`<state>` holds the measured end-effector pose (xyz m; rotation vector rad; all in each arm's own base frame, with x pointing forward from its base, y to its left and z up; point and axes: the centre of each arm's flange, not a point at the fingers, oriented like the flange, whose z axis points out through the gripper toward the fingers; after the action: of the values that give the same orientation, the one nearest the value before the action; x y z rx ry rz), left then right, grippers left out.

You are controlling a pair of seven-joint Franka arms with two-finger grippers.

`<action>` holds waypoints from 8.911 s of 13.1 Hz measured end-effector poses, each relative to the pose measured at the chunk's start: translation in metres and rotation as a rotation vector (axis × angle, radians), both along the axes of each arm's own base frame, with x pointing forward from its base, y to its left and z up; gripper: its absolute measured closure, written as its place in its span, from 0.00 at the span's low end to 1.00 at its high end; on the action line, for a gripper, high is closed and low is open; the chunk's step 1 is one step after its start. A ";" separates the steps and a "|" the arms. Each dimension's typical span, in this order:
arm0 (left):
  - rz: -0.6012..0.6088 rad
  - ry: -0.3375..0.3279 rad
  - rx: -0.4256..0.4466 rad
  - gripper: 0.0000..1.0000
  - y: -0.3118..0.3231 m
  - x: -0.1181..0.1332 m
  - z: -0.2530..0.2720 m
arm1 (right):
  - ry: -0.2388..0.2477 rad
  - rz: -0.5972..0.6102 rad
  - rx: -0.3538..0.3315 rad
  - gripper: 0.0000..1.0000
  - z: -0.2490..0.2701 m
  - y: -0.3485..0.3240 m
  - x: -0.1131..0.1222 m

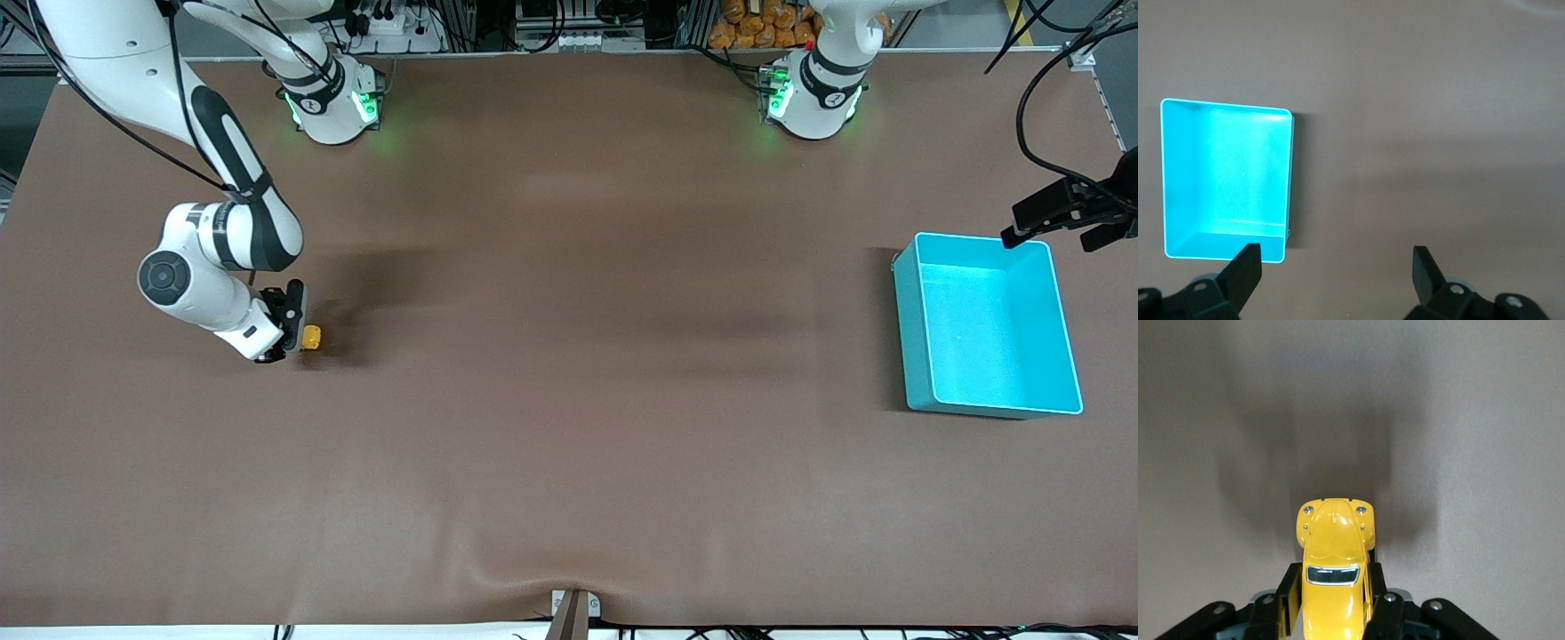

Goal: Wind and store yellow beetle car
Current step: 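Press the car down and drag it backward with the right gripper, then open the right gripper, releasing the car to roll toward the box, then withdraw the right gripper while the left gripper reaches the car, then lower the left gripper and close it on the yellow car, then lift the car with the left gripper and carry it over the box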

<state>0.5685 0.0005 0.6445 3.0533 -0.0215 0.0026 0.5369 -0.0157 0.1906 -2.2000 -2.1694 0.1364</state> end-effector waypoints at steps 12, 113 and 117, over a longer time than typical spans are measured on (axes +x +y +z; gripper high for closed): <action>-0.052 0.006 0.055 0.00 -0.026 -0.001 -0.002 | 0.004 -0.022 0.006 0.56 0.000 -0.053 0.002; 1.283 0.129 0.153 0.54 -0.027 0.022 -0.343 | -0.083 -1.514 -0.028 0.00 0.440 -0.017 -0.011; 0.986 0.170 0.176 0.54 -0.001 0.012 -0.310 | -0.096 -1.515 -0.016 0.00 0.443 -0.017 -0.011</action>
<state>0.5802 -0.0004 0.3346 2.8478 1.5168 -0.1945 0.5262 -0.0325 0.6334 -3.1164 -0.0664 -0.0334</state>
